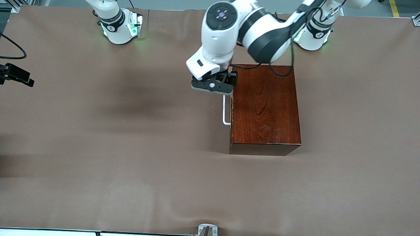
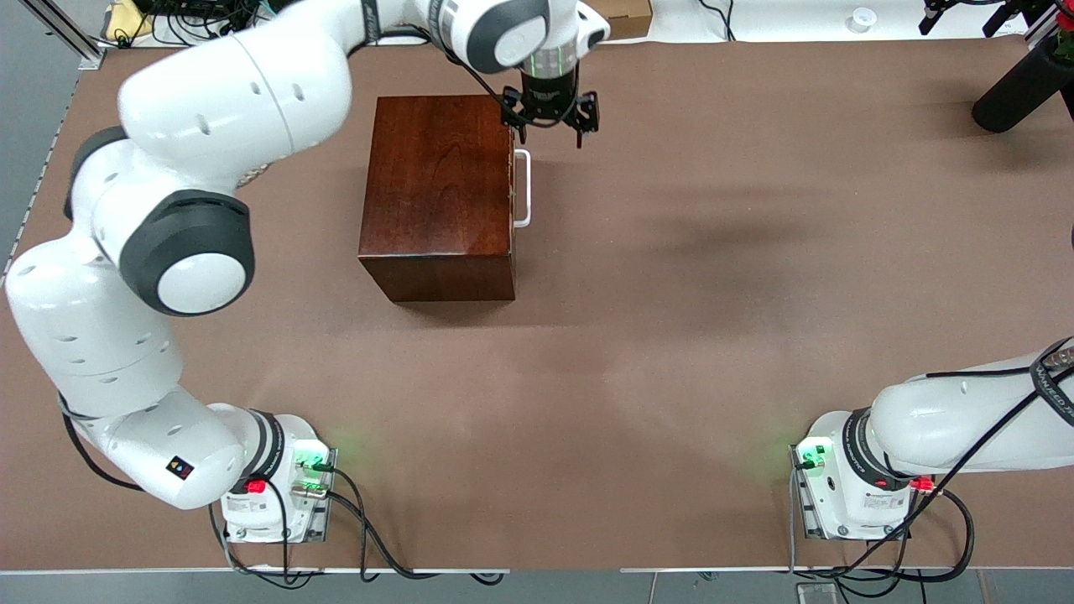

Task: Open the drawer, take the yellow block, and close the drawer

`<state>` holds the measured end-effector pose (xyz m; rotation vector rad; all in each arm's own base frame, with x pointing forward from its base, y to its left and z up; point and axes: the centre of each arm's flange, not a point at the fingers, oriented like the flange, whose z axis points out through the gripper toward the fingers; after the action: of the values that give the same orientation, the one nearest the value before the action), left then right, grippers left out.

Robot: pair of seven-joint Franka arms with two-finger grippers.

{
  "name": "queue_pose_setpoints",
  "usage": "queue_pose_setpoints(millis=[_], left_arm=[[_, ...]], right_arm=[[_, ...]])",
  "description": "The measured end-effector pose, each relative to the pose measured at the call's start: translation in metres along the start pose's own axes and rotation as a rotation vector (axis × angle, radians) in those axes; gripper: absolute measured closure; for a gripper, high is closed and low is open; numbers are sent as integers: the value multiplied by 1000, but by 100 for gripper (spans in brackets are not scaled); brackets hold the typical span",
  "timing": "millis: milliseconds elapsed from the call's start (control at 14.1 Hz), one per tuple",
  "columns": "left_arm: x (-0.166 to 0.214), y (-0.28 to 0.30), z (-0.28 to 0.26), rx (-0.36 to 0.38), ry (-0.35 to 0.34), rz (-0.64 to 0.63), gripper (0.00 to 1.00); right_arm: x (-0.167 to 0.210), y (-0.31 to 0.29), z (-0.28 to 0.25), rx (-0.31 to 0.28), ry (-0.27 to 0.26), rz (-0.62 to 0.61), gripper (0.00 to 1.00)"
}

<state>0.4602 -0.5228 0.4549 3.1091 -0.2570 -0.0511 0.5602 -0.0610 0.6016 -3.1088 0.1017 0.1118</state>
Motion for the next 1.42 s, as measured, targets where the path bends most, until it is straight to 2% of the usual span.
queue_pose_setpoints(millis=[213,425,709,1063,1418], left_arm=[[-11,23,34,98,30,74,0],[-13,30,57,127,14,92,0],[5,13,86,169,-7,60,0],[13,5,108,191,-21,-46,0],[16,8,105,172,0,-78,0]], right_arm=[[0,0,0,0,0,0,0],[0,0,0,0,0,0,0],[2,-1,3,0,-6,-2,0],[9,-2,10,-2,1,-4,0],[26,-21,28,-7,7,-35,0]])
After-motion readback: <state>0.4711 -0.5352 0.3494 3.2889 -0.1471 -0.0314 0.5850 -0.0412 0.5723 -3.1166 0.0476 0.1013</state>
